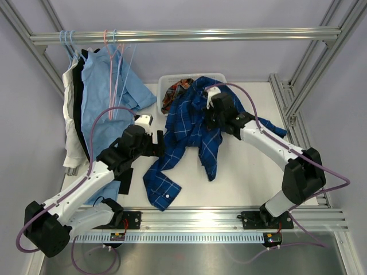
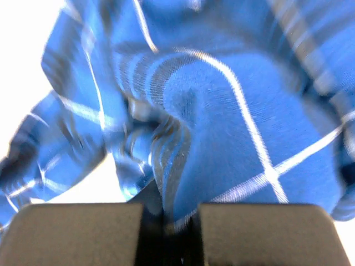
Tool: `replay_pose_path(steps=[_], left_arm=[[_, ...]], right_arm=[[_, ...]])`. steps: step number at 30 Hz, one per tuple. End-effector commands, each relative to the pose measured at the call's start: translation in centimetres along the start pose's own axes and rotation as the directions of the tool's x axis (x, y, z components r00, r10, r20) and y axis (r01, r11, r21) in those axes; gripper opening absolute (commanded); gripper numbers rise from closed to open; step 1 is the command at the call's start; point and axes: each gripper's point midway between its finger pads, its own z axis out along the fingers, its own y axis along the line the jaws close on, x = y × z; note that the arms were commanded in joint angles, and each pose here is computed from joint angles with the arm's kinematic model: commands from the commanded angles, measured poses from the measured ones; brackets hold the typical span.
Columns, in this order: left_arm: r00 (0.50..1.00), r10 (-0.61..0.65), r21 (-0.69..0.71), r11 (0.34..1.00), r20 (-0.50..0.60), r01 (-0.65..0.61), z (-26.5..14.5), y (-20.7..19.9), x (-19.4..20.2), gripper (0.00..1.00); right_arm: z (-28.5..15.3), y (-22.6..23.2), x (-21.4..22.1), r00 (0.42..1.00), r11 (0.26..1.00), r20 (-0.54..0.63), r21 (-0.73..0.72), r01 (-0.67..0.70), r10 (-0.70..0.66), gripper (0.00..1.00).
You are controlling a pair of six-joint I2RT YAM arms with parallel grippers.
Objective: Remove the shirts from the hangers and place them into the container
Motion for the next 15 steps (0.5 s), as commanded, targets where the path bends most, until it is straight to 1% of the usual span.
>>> replay_pose_path(steps=[1, 3, 5, 6, 7, 9, 13, 15], left_arm=[[0.998, 0.008, -0.013, 1.0, 0.055, -0.007, -0.4, 0.3, -1.1, 0.99], [0.998, 0.009, -0.014, 1.0, 0.06, -0.008, -0.6, 0.3, -1.2, 0.99], [0.998, 0.013, -0.019, 1.0, 0.062, -0.012, -1.0, 0.4, -1.3, 0.99], [0.998, 0.018, -0.019, 1.0, 0.065, -0.017, -1.2, 0.5, -1.4, 0.99], [0.997, 0.021, -0.019, 1.0, 0.076, -0.02, -1.6, 0.6, -1.6, 0.99], [0.996, 0.035, -0.024, 0.999, 0.086, -0.033, -1.9, 0.7, -1.7, 0.99], [0.993, 0.044, -0.024, 0.999, 0.108, -0.042, -2.3, 0.9, -1.9, 0.99], [0.993, 0.043, -0.024, 0.999, 0.109, -0.041, -2.2, 1.0, -1.7, 0.99]], right_arm=[[-2.0, -1.0, -8.5, 0.957, 0.973, 0.184, 0.099, 0.21, -0.226, 0.0], [-1.2, -1.2, -11.0, 0.935, 0.956, 0.214, 0.132, 0.261, -0.285, 0.0], [-0.5, -1.3, -12.4, 0.917, 0.945, 0.24, 0.156, 0.286, -0.317, 0.0], [0.6, -1.2, -12.7, 0.908, 0.938, 0.247, 0.162, 0.307, -0.34, 0.0], [0.9, -1.1, -14.0, 0.891, 0.927, 0.263, 0.175, 0.332, -0.369, 0.0], [2.6, -1.2, -15.0, 0.876, 0.909, 0.254, 0.196, 0.368, -0.41, 0.0], [5.6, -2.2, -16.1, 0.866, 0.885, 0.229, 0.264, 0.385, -0.445, 0.0], [7.0, -2.4, -16.9, 0.861, 0.881, 0.244, 0.285, 0.377, -0.447, 0.0]])
